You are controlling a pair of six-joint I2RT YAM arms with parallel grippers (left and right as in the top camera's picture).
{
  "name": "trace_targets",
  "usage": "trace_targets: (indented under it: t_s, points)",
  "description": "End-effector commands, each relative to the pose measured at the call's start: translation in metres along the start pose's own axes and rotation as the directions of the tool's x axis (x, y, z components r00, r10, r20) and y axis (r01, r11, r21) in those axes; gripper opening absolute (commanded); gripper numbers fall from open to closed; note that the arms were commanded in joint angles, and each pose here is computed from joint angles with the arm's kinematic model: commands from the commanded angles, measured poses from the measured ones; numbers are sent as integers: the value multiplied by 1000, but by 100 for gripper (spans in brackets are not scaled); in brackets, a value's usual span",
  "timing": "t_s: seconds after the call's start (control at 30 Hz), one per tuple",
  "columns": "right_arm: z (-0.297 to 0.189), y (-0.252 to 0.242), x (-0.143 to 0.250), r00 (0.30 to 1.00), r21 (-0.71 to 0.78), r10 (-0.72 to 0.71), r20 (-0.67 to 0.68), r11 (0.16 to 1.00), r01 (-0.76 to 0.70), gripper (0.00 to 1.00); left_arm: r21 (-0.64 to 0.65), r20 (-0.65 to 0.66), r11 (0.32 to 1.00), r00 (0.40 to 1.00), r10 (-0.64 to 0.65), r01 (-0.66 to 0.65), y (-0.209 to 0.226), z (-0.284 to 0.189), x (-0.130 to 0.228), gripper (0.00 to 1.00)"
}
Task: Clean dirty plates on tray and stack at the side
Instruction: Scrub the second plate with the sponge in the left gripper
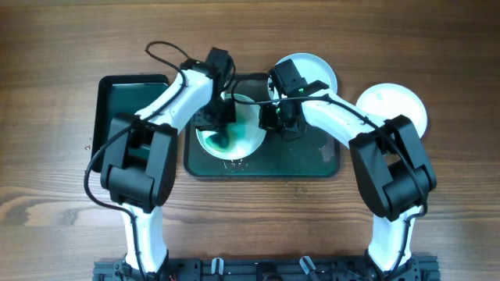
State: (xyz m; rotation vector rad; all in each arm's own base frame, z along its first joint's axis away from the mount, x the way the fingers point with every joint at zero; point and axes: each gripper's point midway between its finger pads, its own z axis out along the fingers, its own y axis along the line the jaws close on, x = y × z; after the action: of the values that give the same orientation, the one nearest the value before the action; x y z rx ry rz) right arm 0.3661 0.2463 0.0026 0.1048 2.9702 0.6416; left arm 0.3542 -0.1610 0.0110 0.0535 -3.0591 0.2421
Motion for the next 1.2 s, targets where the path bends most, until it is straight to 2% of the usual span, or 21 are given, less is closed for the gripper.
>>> trace_targets:
  t_s: [0.0,0.17,0.23,0.37,0.4,0.47,0.53,0.7,0.87,0.93,1.1,1.17]
  points:
    - [8,-11,4,1000,26,24,-18,999,-23,4,315,-69,942,988,140,-112,-59,3,16,4]
    - [8,-11,4,1000,25,24,-18,999,-23,4,351,85,918,983,164,-183,-74,0,-17,4]
    - [8,-11,4,1000,26,23,-17,999,-23,4,277,168,939,972,162,-204,-66,1,-37,4]
    - [8,-11,4,1000,25,11,-17,1000,-10,4,-21,236,990,962,140,-139,-15,6,-57,4]
    - [8,-11,4,1000,25,10,-17,1000,-10,4,-130,252,989,962,106,-75,6,4,-60,4]
    - [8,-11,4,1000,24,10,-17,1000,-10,4,-258,271,966,960,70,2,32,-1,-60,4]
    - [8,-11,4,1000,25,8,-17,1000,-8,4,-336,258,942,964,73,19,47,-4,-56,4]
    - [8,-11,4,1000,25,9,-17,1000,-8,4,-343,236,934,972,-13,96,50,-15,-46,4]
    - [8,-10,5,1000,17,1,-23,1000,0,4,-312,222,944,974,-43,113,35,-57,-49,4]
    - [7,0,9,997,-39,-55,-49,998,53,4,-263,217,958,975,-52,110,23,-78,-51,4]
    - [-4,7,6,996,-52,-90,-25,995,88,4,-158,235,981,969,-77,116,9,-119,-60,4]
    - [-20,2,-1,995,10,-96,28,995,96,4,-142,250,980,963,-101,140,17,-124,-66,4]
